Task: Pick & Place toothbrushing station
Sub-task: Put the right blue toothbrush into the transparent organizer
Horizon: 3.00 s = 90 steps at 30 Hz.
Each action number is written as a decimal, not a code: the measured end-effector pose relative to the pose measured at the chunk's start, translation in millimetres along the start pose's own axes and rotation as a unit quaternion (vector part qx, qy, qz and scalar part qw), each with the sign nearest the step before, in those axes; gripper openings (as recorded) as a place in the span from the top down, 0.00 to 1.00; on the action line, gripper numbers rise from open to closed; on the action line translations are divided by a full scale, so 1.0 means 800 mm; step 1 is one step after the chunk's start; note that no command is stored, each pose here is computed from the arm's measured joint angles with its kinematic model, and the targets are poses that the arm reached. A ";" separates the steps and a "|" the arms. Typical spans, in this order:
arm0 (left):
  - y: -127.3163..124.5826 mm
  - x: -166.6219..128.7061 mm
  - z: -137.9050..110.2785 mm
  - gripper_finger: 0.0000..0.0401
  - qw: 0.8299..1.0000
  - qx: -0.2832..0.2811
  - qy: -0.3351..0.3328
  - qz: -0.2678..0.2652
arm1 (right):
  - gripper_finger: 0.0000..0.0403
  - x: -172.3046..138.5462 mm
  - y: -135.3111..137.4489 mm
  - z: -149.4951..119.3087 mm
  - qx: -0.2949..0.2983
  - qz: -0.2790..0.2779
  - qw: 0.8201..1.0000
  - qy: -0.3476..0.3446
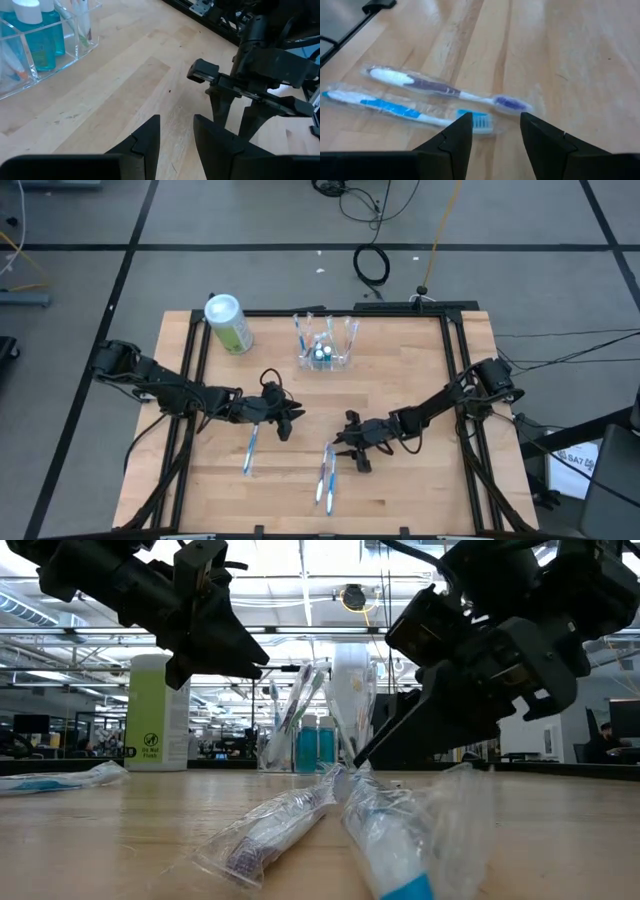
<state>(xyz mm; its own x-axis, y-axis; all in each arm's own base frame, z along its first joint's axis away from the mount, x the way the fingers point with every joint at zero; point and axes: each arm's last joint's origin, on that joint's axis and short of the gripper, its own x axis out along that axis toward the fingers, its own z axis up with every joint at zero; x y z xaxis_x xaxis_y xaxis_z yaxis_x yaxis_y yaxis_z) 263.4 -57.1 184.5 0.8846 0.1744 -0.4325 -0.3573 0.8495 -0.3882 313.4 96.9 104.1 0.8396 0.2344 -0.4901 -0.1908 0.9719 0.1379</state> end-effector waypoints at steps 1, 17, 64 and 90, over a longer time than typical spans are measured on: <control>0.000 0.000 0.000 0.70 1.000 0.000 0.000 0.000 | 0.62 0.000 0.000 0.000 -0.002 0.000 1.000 0.001; 0.000 0.000 0.000 0.70 1.000 0.000 0.000 0.000 | 0.98 0.000 0.002 -0.003 -0.020 0.015 1.000 0.012; -0.002 -0.001 -0.001 0.70 1.000 0.015 -0.001 -0.003 | 0.59 0.018 0.000 -0.004 -0.013 0.078 0.997 -0.013; -0.002 -0.001 -0.001 0.70 1.000 0.013 -0.002 -0.001 | 0.57 0.038 0.011 0.031 -0.032 0.033 0.998 0.044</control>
<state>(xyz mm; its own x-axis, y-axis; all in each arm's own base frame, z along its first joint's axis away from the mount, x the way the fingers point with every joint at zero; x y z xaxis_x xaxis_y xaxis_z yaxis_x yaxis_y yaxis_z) 263.1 -58.6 184.8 0.8865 0.1757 -0.4280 -0.3483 0.8624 -0.3673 349.6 112.2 111.7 0.7769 0.2961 -0.5556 -0.2786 0.9531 0.1185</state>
